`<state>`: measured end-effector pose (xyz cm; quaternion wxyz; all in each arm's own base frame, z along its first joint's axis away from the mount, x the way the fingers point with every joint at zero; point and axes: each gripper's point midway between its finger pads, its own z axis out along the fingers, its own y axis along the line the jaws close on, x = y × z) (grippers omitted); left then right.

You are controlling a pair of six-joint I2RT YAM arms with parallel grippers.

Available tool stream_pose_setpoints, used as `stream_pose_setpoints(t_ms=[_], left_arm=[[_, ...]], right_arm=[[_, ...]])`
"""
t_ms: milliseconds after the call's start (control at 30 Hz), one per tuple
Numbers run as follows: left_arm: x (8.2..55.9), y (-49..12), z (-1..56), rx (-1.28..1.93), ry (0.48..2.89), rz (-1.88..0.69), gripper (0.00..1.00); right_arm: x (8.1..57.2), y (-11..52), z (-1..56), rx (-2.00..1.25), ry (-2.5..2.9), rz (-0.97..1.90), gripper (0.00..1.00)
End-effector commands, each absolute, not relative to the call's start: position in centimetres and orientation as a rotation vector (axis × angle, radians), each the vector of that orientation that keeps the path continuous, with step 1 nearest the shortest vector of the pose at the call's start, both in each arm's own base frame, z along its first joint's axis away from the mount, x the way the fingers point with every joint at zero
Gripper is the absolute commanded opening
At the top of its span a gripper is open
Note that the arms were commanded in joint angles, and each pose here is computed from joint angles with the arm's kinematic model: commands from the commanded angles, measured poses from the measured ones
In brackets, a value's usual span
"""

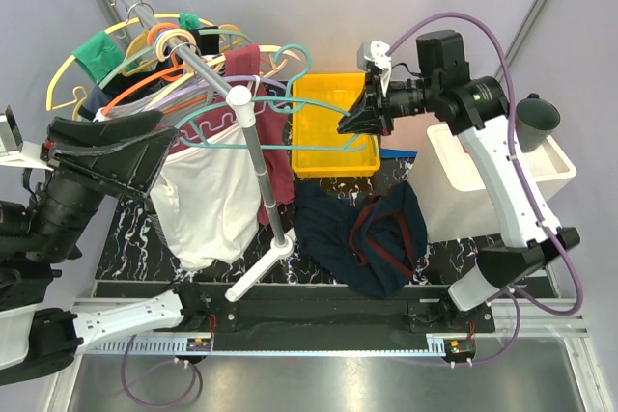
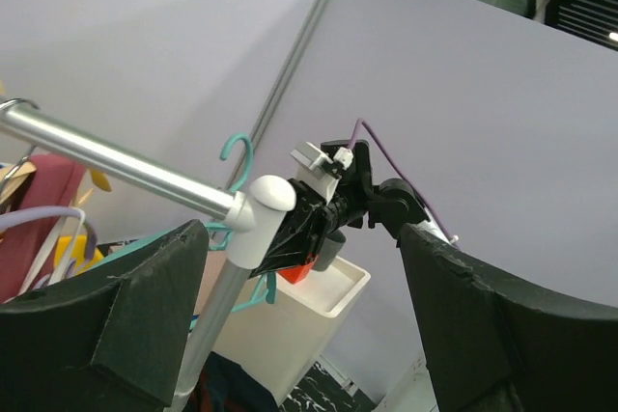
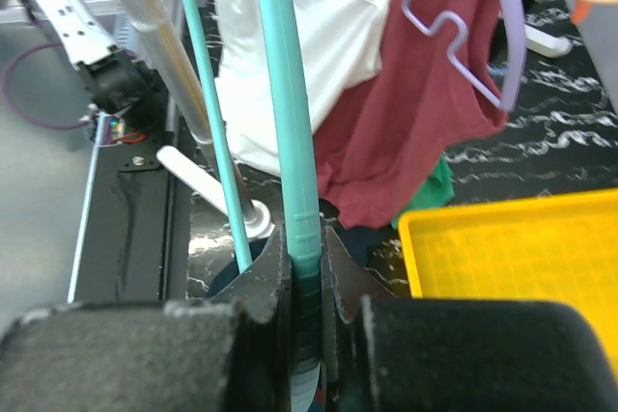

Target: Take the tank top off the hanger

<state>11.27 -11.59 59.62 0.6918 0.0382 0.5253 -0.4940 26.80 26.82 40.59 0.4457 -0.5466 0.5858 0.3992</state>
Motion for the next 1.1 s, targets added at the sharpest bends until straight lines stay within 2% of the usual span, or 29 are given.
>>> stream_pose_setpoints(t_ms=[0,433,1067], left_arm=[[12.1,-10.1,59.2,-0.002,1.180,-1.059,0.84],[13.1,-9.1,57.2,-0.037,1.223,-0.968,0.84],[13.7,-10.4,56.1,-0.023,1.260,-0.967,0.84]], right_arm=[[25.7,27.6,42.4,-1.417,1.341,1.093,0.00],[26.6,31.2,43.9,-1.473,1.247,1.166,0.00],[23.5,35.8,43.8,-1.569,1.197,1.174,0.00]])
